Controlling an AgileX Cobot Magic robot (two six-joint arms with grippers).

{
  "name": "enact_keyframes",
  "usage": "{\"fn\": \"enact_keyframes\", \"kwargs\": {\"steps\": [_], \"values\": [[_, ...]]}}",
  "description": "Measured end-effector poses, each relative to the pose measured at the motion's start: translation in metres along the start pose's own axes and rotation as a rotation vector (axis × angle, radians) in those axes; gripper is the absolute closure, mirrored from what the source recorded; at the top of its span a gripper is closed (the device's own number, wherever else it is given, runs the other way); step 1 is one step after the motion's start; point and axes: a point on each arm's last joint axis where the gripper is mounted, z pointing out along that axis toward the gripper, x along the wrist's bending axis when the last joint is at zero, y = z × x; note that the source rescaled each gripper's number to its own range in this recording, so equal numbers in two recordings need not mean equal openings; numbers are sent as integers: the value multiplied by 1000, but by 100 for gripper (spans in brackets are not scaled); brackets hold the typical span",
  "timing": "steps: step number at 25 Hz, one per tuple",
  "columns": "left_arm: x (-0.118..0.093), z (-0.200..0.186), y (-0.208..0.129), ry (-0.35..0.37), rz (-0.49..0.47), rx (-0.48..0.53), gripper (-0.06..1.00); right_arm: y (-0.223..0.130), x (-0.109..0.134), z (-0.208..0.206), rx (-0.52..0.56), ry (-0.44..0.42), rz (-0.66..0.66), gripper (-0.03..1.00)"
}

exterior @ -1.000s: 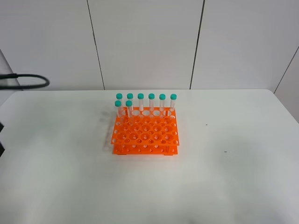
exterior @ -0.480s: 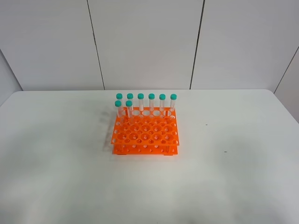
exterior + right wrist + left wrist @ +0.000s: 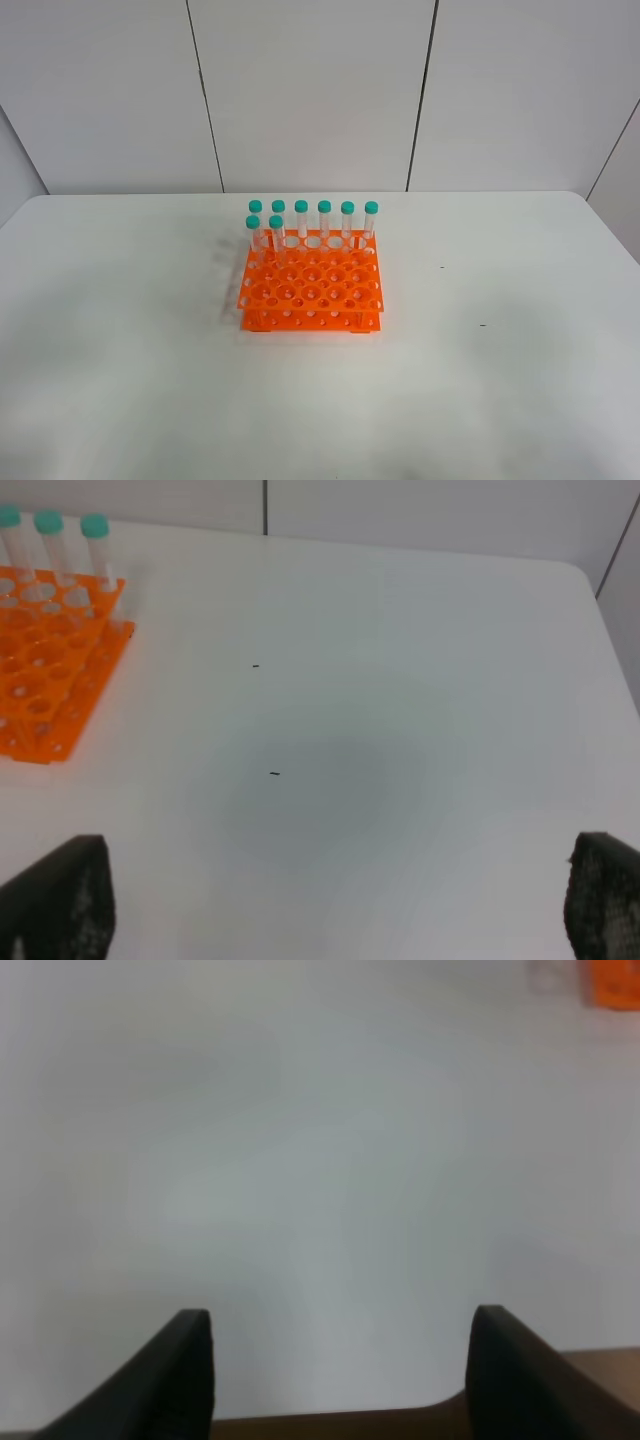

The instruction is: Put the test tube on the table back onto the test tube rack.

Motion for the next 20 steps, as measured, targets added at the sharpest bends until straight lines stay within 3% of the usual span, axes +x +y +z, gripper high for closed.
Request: {"fn": "enact_keyframes", "kwargs": {"steps": [4,14,20], "values": [[-1,-2,-2,-14,17,-21,17,0,0,0,0,0,0,-3],[-1,-24,-25,-12,28,-242,17,0,0,0,0,0,0,-3],[-1,-24,-26,-13,29,-249,17,0,0,0,0,0,1,-3]]}}
